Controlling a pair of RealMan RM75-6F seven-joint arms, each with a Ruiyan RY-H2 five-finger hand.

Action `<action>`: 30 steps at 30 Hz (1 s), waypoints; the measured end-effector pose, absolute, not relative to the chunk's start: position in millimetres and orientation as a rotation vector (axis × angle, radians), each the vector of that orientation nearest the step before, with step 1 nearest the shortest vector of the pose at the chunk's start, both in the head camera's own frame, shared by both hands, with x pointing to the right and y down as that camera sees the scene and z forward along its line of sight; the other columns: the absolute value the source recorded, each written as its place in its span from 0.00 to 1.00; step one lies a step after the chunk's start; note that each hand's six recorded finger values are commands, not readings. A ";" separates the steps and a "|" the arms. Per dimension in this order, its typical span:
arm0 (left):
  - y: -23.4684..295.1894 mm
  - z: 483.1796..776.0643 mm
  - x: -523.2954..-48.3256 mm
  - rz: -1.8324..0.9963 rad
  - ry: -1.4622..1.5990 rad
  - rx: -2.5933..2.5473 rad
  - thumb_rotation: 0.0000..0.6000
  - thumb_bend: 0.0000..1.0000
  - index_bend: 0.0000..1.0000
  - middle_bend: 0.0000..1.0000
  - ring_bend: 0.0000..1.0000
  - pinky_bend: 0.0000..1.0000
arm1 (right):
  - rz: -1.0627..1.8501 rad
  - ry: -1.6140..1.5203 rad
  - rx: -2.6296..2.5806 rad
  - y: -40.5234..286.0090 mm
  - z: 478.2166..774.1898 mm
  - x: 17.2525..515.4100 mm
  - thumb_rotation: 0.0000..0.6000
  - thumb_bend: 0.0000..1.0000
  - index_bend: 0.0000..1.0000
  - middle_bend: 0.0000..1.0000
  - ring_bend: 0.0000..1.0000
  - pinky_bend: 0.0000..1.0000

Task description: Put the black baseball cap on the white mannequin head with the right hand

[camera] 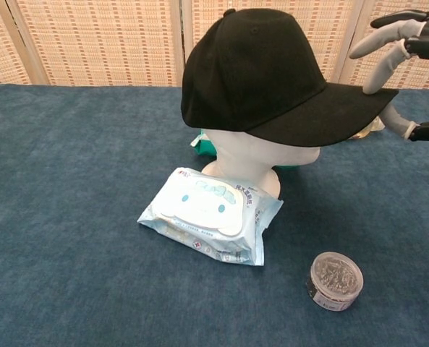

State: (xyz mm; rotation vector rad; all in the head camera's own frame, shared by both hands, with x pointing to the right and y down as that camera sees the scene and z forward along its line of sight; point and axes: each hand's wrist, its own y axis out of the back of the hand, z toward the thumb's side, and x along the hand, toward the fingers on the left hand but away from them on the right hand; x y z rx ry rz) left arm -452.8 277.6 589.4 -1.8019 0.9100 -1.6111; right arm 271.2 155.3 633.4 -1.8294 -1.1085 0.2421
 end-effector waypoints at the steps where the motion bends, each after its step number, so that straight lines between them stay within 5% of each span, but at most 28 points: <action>1: 277.6 589.4 -452.7 -1.611 0.910 -1.802 1.00 0.13 0.50 0.51 0.40 0.68 | 0.247 -1.107 -1.831 155.4 634.1 271.4 1.00 0.46 0.53 0.32 0.15 0.14; 9: 277.6 589.4 -452.8 -1.612 0.909 -1.803 1.00 0.13 0.50 0.51 0.40 0.68 | 0.312 -1.091 -1.834 154.2 642.7 273.6 1.00 0.35 0.24 0.28 0.12 0.12; 15: 277.8 589.2 -452.8 -1.612 0.908 -1.802 1.00 0.13 0.50 0.51 0.40 0.68 | 0.363 -1.067 -1.822 153.4 648.1 275.9 1.00 0.05 0.01 0.22 0.07 0.12; 30: 277.0 587.0 -452.3 -1.604 0.912 -1.797 1.00 0.13 0.50 0.51 0.40 0.68 | 0.374 -1.010 -1.739 151.7 636.2 285.9 1.00 0.00 0.00 0.14 0.01 0.10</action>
